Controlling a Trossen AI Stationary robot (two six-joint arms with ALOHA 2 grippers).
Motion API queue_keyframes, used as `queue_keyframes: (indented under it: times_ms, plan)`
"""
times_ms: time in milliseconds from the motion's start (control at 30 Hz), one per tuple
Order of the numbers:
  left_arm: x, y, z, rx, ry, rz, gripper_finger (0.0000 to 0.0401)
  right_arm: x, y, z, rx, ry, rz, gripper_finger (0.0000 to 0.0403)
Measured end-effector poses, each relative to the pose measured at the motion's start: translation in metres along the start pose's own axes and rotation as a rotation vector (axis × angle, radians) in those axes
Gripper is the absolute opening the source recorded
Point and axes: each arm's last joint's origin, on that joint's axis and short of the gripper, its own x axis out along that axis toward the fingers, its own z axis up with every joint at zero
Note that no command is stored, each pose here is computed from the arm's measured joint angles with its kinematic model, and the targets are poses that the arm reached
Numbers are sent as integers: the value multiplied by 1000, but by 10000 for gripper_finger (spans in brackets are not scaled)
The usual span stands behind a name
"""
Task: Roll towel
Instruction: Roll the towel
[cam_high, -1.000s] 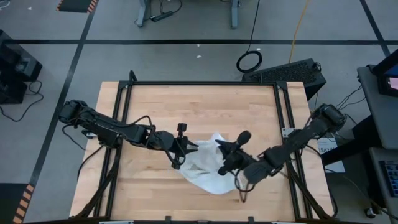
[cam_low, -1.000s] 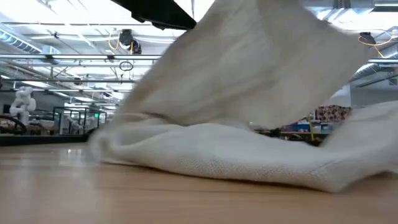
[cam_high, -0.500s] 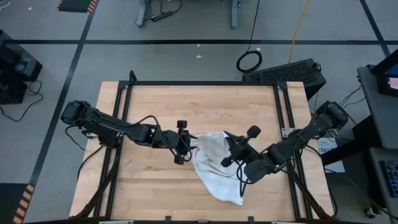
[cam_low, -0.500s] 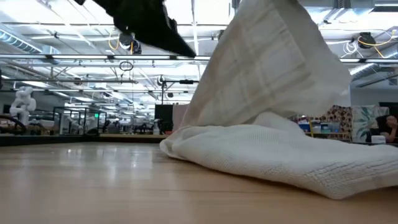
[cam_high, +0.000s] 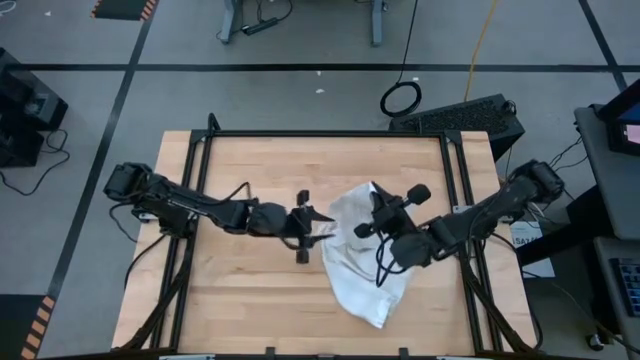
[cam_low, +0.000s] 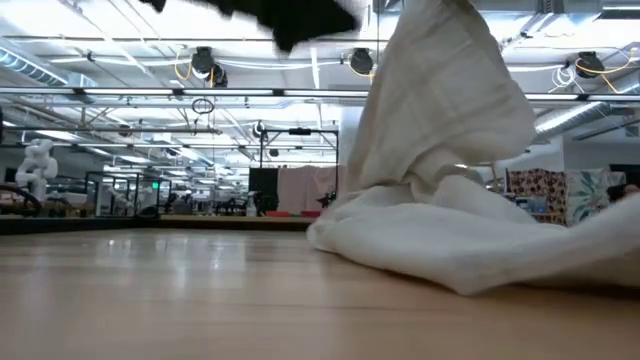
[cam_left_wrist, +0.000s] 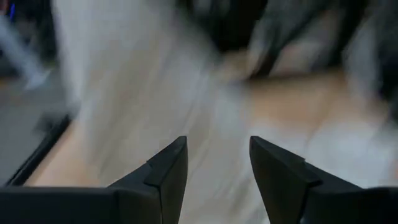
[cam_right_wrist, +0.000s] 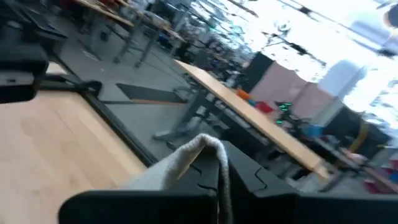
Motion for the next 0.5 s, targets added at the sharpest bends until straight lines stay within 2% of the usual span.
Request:
queue_keyframes:
  times_ms: [100, 200, 300, 500]
  plan:
    - [3, -8, 8, -7, -116, -23, 178, 3, -9, 12, 56, -23, 64, 0]
    - [11, -12, -4, 45, -75, 4, 178, 4, -24, 34, 121, -64, 114, 0]
    - [24, -11, -18, 39, -78, 36, 178, 2, -37, 51, 154, -85, 121, 0]
    - [52, 7, -51, 107, -91, 163, 178, 1, -43, 59, 151, -90, 123, 0]
